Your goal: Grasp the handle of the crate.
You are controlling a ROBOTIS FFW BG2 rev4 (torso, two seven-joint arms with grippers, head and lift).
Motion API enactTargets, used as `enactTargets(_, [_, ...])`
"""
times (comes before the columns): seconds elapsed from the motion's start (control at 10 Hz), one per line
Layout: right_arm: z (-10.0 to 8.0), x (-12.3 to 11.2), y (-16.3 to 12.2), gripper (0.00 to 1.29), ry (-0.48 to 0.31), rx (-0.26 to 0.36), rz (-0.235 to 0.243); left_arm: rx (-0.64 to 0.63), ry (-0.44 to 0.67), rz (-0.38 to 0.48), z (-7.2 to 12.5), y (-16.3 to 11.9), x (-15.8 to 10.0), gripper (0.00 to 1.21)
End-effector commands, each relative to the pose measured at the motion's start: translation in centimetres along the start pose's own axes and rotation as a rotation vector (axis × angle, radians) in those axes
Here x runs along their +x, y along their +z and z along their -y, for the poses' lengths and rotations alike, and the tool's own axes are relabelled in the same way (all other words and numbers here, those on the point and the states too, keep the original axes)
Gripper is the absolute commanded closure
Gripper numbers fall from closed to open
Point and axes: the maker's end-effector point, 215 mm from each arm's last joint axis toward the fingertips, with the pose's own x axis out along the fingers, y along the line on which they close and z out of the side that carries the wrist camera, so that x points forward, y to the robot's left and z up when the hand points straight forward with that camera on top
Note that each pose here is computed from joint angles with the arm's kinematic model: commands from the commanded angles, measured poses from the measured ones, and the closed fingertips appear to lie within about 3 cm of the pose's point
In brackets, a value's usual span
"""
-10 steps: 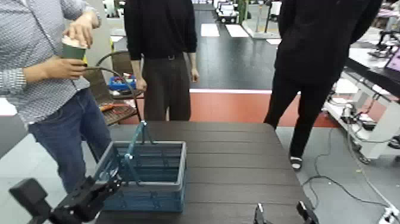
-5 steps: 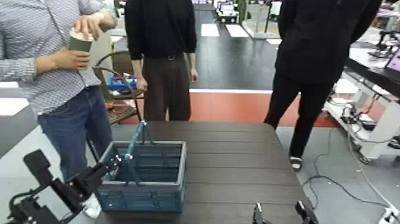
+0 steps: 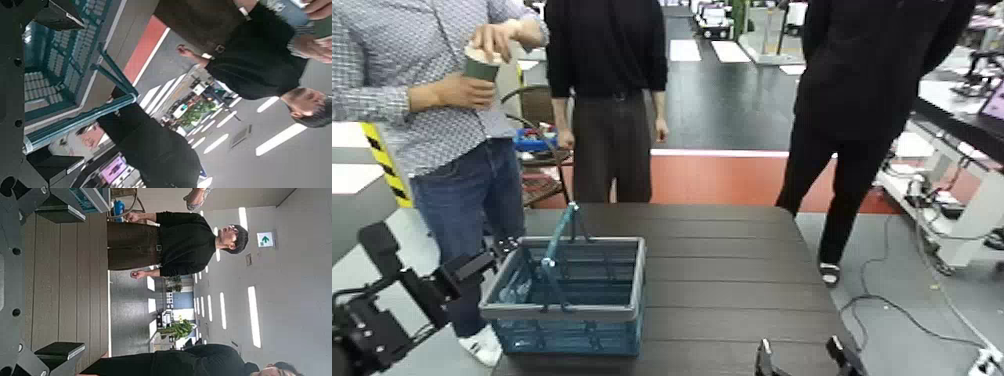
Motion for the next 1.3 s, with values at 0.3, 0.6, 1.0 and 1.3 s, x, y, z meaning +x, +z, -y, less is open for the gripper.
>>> enactTargets(0.3, [-0.4,0.3,-0.1,0.15,0.009,0.008,0.001,-0.144,-0.041,-0.131,-0.4,0.0,2.4,0.10])
enactTargets(0.6, [-0.6,0.4,-0.1,0.15,0.014,0.014,0.003,-0.228,-0.071,-0.160,0.7,0.3,4.5,0.10])
enactTargets(1.0, [-0.9,0.6,0.1,0.15,0.020,0.020,0.010,-0.294,-0.100,-0.254,2.1,-1.3,6.5,0.10])
enactTargets(1.3, [-1.4,0.9,0.1,0.15,0.029,0.029,0.016,-0.302,-0.121,-0.305,2.7,-2.1,7.2,0.10])
